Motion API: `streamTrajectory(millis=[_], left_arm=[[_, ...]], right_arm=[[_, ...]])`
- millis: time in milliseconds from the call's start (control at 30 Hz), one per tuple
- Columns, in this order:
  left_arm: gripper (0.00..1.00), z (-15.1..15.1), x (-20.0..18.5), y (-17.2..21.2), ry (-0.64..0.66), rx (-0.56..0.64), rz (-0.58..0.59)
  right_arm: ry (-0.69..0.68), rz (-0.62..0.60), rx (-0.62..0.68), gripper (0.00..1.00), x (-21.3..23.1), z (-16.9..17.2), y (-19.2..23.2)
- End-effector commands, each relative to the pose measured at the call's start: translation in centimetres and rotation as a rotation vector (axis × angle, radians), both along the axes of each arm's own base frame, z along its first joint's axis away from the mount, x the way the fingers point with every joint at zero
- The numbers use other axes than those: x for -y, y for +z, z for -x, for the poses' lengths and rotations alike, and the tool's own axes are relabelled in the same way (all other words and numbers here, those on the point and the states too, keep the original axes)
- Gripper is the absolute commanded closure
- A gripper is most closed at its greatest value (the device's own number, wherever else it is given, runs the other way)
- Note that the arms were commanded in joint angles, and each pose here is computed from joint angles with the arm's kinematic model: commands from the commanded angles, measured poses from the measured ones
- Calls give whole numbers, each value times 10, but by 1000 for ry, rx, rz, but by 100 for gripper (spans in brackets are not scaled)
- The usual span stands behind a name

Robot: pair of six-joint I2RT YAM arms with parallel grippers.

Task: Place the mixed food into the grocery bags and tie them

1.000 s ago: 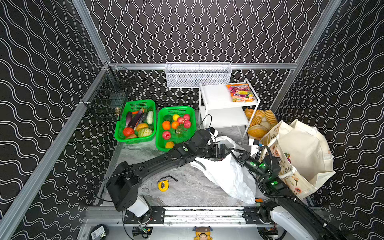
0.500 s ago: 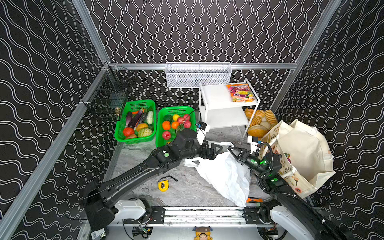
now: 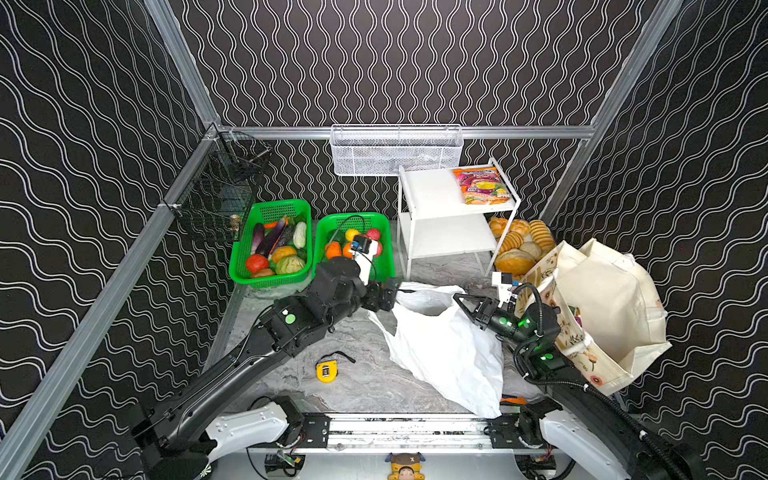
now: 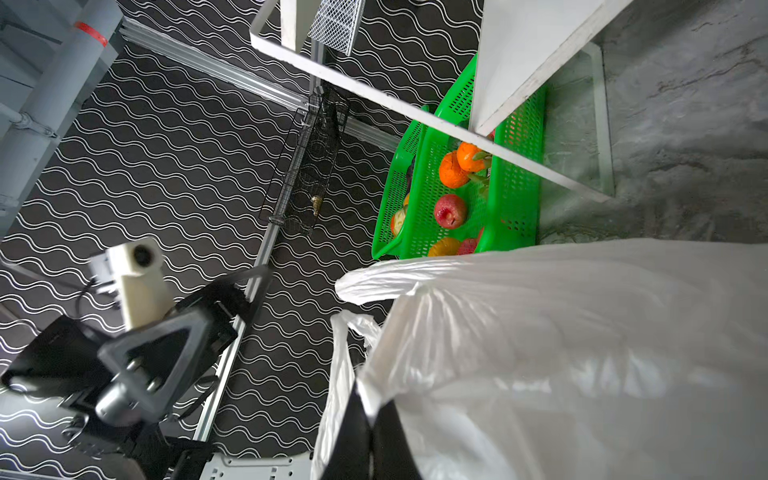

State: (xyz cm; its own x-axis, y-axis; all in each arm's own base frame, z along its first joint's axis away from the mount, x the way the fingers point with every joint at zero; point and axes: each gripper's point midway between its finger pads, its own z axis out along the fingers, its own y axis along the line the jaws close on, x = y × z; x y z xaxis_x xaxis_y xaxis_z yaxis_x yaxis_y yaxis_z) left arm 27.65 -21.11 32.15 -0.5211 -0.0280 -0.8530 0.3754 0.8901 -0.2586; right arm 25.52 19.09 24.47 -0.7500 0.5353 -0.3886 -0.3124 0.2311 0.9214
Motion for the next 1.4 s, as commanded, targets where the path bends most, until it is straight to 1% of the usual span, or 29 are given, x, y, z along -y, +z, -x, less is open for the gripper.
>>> streamTrajectory(millis=[0, 33, 100, 133, 200, 233, 333, 400, 467, 500, 567, 633, 767, 867, 933, 1100, 1233, 1367], left_arm=[[8, -11, -34, -42, 94, -190, 16], [8, -13, -34, -52, 75, -218, 29], [9, -12, -24, -68, -16, -273, 68], [9, -12, -23, -75, -25, -308, 81], [9, -7, -12, -85, -100, -366, 130], [9, -5, -10, -91, -112, -392, 140], [13, -4, -20, -119, -31, -472, 138], [20, -4, -31, -137, 41, -519, 131], [27, -5, -36, -148, 84, -543, 137], [30, -3, -38, -156, 99, -560, 135], [35, -1, -39, -167, 113, -585, 139], [35, 2, -41, -178, 130, -603, 152], [33, 8, -32, -192, 113, -623, 238], [32, 13, -14, -197, 36, -640, 336], [33, 17, -5, -200, 5, -652, 374], [31, 32, 17, -216, -34, -717, 375], [31, 44, 34, -234, -28, -785, 366], [31, 49, 47, -242, -17, -813, 420]], right_arm=[[22, -3, 46, 100, -3, 2, 12], [25, -3, 47, 100, -3, 2, 12], [29, -3, 41, 100, -4, 2, 12], [29, -5, 43, 100, -4, 2, 13], [30, -8, 44, 100, -4, 2, 14], [31, -9, 44, 100, -4, 2, 14], [32, -9, 45, 100, -4, 2, 14], [32, -9, 46, 100, -4, 2, 15], [34, -13, 46, 100, -4, 2, 15], [35, -16, 48, 100, -4, 2, 15], [35, -20, 52, 100, -4, 3, 17], [38, -23, 55, 100, -5, 3, 18], [46, -40, 62, 100, -6, 2, 22], [52, -57, 60, 100, -7, 2, 23], [56, -65, 64, 100, -7, 3, 25], [59, -94, 72, 100, -7, 3, 31], [55, -111, 76, 100, -6, 2, 34], [48, -121, 75, 100, -5, 2, 34]])
